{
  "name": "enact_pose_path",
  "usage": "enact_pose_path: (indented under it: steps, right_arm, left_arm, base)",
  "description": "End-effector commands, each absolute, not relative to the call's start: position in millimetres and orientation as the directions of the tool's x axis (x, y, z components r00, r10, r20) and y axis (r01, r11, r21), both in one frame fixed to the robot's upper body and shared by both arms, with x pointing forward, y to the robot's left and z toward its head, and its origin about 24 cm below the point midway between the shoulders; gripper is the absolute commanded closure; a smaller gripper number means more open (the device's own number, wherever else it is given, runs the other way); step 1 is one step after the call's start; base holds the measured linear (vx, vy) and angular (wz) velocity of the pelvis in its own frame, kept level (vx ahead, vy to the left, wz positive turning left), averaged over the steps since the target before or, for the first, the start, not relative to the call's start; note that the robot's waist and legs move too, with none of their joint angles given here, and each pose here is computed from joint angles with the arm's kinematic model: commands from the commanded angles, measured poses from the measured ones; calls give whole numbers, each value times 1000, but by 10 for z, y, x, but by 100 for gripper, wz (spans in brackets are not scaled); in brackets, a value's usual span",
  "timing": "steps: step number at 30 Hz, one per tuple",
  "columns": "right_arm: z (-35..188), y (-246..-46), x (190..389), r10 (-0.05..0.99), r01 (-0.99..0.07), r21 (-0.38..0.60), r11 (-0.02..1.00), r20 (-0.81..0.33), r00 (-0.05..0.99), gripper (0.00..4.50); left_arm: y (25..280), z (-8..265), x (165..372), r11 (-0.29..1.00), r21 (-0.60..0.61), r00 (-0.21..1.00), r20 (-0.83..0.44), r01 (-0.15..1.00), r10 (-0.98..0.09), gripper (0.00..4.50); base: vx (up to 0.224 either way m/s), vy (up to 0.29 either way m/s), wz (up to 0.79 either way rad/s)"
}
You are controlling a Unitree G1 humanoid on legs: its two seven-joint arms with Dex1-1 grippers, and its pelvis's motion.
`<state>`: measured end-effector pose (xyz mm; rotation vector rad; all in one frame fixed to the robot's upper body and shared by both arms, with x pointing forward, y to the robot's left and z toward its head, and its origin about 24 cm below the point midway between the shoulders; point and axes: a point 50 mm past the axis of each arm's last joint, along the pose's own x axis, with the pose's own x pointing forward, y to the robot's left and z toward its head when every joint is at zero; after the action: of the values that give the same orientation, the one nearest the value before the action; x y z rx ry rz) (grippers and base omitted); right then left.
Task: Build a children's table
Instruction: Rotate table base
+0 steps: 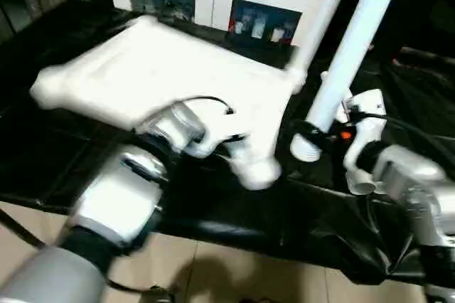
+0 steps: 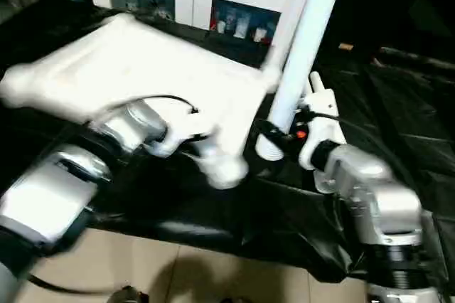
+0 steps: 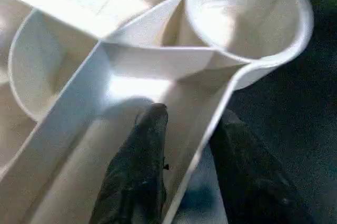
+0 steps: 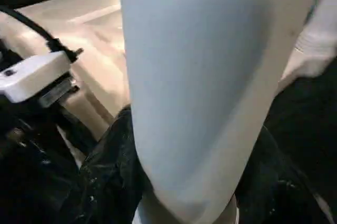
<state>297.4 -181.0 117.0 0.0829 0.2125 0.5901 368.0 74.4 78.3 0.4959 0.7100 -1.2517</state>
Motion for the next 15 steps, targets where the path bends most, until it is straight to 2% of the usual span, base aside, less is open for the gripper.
enact_pose_path:
  steps: [1, 5, 7, 11, 15]
  right_arm:
    - [1155, -1858, 2978, 528, -513, 129, 849, -165, 833, 262]
    - [1108, -1856, 2980, 507, -489, 139, 861, -163, 846, 262]
    - [1074, -1852, 2970, 495, -476, 146, 867, -164, 853, 262]
    - [1004, -1833, 2935, 469, -443, 172, 880, -163, 868, 262]
    - [917, -1815, 2900, 436, -403, 202, 893, -159, 886, 262]
  left_arm:
    - [825, 804, 3734, 376, -43, 255, -664, 925, -703, 335]
    - [879, 720, 3730, 444, -34, 318, -648, 896, -692, 363]
    - [914, 679, 3722, 430, 24, 342, -646, 903, -683, 371]
    - [969, 638, 3695, 361, 170, 385, -613, 917, -690, 381]
    - [983, 621, 3604, 256, 223, 339, -567, 941, -751, 383]
  base:
    - [0, 0, 0]
    - [0, 0, 0]
    - [0, 0, 0]
    - [0, 0, 0]
    - [0, 0, 0]
